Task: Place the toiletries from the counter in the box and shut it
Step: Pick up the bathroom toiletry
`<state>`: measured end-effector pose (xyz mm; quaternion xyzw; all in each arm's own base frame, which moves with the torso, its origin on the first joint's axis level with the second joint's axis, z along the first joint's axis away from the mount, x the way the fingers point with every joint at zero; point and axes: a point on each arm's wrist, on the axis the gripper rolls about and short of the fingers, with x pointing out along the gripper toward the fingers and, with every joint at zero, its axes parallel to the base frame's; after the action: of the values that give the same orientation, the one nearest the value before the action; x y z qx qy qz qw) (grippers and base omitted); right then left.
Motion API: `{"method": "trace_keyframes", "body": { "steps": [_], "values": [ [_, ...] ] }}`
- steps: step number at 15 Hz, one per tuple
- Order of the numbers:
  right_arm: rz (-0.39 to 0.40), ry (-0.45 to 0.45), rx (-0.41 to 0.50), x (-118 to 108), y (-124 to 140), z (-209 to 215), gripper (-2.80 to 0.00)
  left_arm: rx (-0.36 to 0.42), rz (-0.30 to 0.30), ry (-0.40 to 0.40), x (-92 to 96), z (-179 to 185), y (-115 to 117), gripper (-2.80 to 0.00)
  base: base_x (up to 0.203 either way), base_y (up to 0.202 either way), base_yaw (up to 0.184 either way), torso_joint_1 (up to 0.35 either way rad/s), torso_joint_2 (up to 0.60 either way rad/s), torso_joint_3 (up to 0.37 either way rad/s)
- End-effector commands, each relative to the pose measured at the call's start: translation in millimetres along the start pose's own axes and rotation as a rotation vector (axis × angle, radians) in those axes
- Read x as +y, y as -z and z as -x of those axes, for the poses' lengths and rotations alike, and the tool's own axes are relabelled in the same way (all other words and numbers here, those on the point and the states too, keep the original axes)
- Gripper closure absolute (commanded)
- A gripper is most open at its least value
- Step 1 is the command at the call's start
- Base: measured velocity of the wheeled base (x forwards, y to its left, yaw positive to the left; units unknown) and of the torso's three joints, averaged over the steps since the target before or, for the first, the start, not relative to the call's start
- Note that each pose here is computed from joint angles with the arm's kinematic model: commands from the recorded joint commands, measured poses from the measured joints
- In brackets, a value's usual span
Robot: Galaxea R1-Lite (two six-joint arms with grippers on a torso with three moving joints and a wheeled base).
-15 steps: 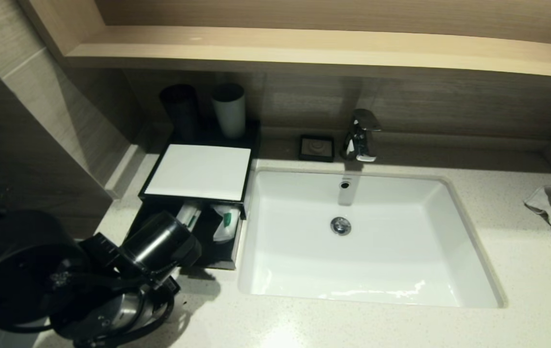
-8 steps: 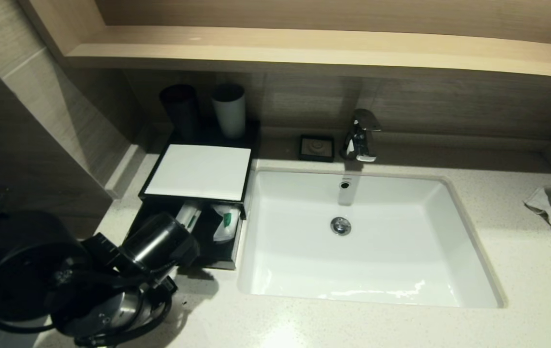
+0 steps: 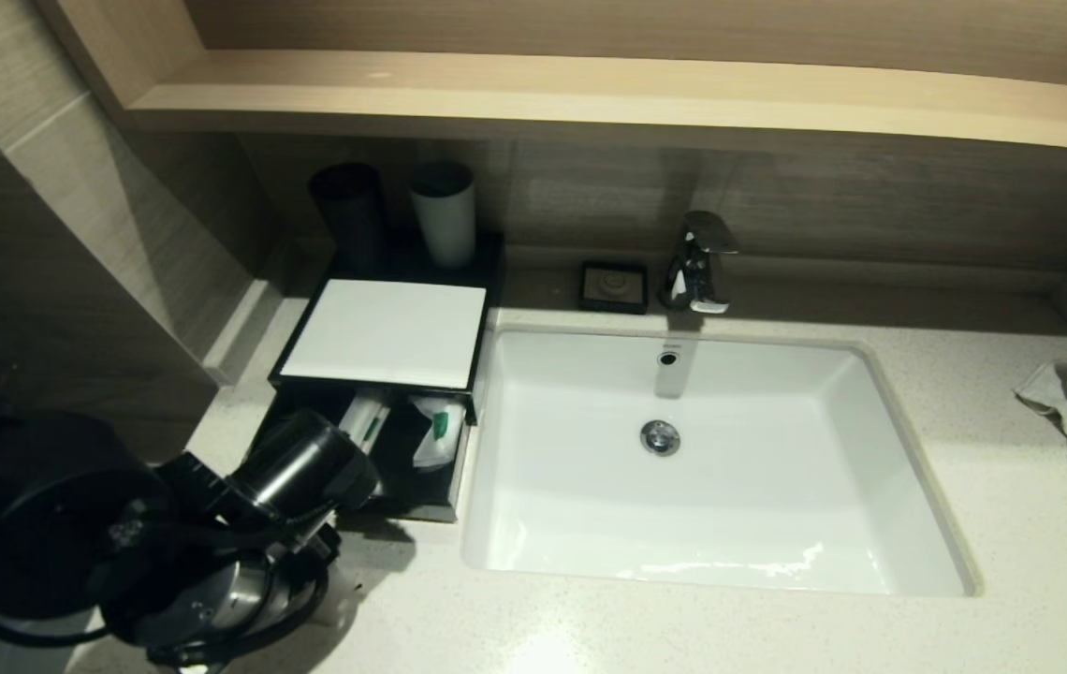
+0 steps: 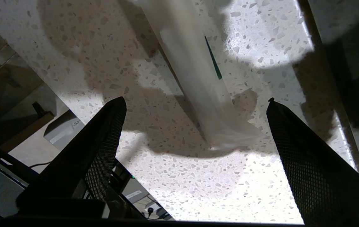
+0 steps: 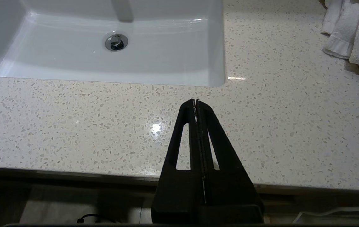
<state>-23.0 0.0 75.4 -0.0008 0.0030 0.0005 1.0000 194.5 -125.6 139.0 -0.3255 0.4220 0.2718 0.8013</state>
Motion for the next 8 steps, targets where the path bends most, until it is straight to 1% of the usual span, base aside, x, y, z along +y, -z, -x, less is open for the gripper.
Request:
{"method": "trace_keyframes", "body": {
  "steps": [1,4,8],
  "values": [
    [0.000,0.000,0.000,0.0,0.0,0.0,0.00,-0.002,0.001,-0.016,-0.4,-3.6,1.5,-2.80,0.000,0.000,0.000,0.000,0.00,0.000],
    [0.000,-0.001,0.000,0.0,0.0,0.0,0.00,0.000,-0.001,-0.017,0.6,-4.6,2.1,-2.80,0.000,0.000,0.000,0.000,0.00,0.000],
    [0.000,-0.001,0.000,0.0,0.0,0.0,0.00,-0.001,0.002,0.004,2.6,-9.1,4.5,-2.80,0.000,0.000,0.000,0.000,0.00,0.000]
  ]
}}
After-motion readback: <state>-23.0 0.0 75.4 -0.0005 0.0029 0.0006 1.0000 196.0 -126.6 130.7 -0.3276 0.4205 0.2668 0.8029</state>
